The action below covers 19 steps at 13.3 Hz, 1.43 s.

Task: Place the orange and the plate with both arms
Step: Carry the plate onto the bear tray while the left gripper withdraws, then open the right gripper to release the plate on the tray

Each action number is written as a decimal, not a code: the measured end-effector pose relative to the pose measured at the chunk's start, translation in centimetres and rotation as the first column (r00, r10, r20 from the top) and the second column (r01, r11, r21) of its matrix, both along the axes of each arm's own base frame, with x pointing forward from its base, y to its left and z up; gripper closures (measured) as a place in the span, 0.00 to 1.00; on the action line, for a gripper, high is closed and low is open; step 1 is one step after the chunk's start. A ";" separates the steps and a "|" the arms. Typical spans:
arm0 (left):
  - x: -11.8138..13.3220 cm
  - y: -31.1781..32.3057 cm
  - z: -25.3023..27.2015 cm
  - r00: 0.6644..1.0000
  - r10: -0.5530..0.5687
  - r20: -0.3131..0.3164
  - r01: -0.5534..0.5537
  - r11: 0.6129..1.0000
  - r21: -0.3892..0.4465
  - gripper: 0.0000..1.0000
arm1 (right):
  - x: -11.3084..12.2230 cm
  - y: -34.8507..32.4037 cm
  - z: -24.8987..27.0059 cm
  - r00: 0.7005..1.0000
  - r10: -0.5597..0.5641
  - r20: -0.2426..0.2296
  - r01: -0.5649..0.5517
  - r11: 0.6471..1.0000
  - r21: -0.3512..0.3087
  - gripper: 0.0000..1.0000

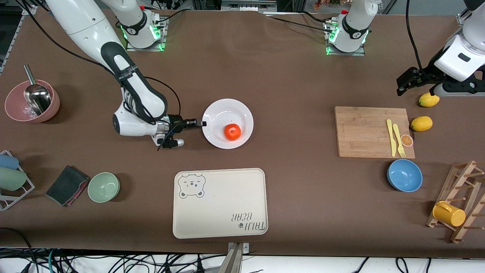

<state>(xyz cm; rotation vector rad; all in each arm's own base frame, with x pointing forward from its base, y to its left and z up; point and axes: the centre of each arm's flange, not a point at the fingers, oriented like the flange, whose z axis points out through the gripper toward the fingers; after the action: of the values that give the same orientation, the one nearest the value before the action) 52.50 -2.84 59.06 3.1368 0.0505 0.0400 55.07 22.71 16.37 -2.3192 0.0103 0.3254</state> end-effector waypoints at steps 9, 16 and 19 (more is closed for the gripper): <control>0.1 1.8 0.6 0.998 0.050 -0.029 -0.051 0.998 -0.038 0.00 | 11.0 -4.7 5.4 0.979 -0.122 0.163 0.107 0.989 0.098 0.95; 1.6 2.6 2.1 0.996 0.058 -0.068 -0.060 0.998 -0.027 0.00 | 17.9 -7.5 0.3 0.952 -0.215 0.219 0.183 0.971 0.156 0.95; 2.3 3.0 2.0 0.996 0.061 -0.067 -0.062 0.998 -0.014 0.00 | 19.1 -8.2 -2.4 0.945 -0.241 0.220 0.207 0.964 0.166 0.95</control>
<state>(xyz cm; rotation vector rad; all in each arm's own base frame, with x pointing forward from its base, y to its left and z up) 54.85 0.14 61.03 3.1193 0.1464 -0.0639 74.16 14.49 13.92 -2.1752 0.1285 -0.0680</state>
